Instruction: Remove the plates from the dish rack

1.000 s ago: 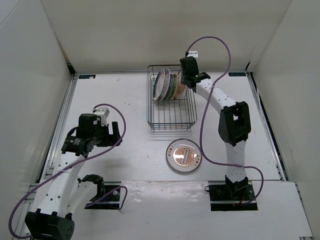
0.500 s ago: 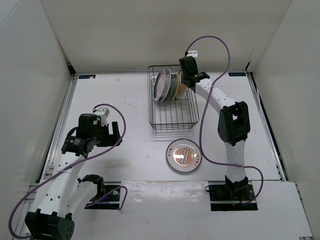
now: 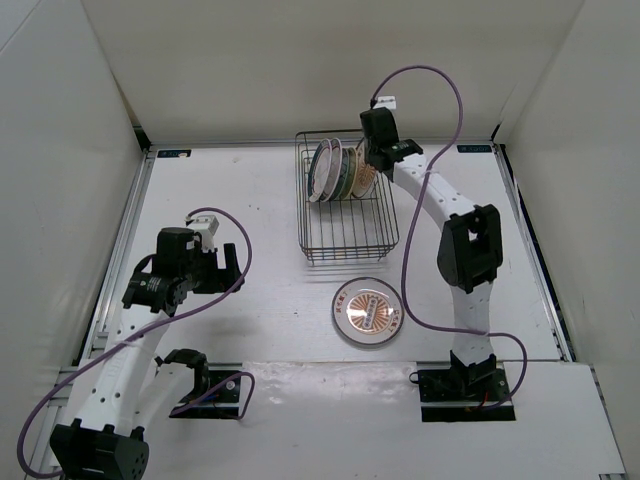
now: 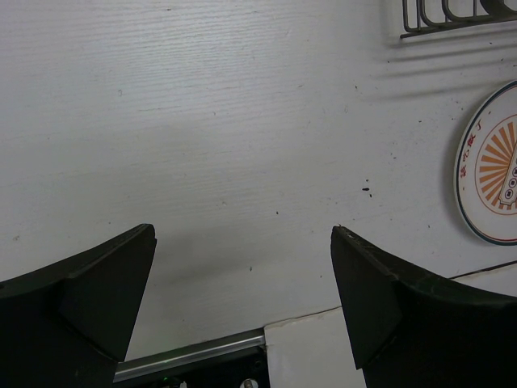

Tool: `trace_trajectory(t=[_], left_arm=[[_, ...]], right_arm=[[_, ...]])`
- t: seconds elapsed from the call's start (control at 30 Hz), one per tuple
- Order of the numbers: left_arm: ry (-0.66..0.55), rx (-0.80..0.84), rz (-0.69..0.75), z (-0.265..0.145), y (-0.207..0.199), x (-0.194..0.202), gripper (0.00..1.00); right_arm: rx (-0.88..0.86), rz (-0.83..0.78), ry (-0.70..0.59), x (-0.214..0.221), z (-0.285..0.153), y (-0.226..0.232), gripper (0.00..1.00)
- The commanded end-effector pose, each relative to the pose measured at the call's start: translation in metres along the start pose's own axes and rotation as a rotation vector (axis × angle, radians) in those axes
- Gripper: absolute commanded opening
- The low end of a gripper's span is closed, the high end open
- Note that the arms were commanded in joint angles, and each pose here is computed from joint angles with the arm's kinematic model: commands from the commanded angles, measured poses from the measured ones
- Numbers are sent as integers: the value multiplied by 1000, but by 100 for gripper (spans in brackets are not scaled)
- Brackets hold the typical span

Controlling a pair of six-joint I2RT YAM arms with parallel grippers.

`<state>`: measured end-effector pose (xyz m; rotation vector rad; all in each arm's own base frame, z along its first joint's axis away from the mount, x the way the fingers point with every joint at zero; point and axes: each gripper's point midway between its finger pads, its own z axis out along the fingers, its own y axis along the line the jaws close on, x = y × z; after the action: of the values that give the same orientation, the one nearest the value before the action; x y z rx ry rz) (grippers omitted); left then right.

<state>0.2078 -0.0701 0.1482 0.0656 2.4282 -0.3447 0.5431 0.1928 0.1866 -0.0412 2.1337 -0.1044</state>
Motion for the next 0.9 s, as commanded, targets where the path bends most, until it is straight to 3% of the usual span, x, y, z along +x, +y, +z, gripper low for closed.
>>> trace_trajectory(t=[0.0,0.43,0.7,0.87], left_arm=[[-39,10,15,-8,-4,-9,100],[-58,-7,15,-9,0,-10,100],[-65,-12,17,-10,1,-10,100],[-69,-9,17,-11,0,-11,100]], right_arm=[[13,83,-231,-97,-64,-27,0],[-2,89,-229,-93,-90,-37,0],[72,90,-300,-106,-145,-76,0],[54,175,-291,-79,-186,-96,0]])
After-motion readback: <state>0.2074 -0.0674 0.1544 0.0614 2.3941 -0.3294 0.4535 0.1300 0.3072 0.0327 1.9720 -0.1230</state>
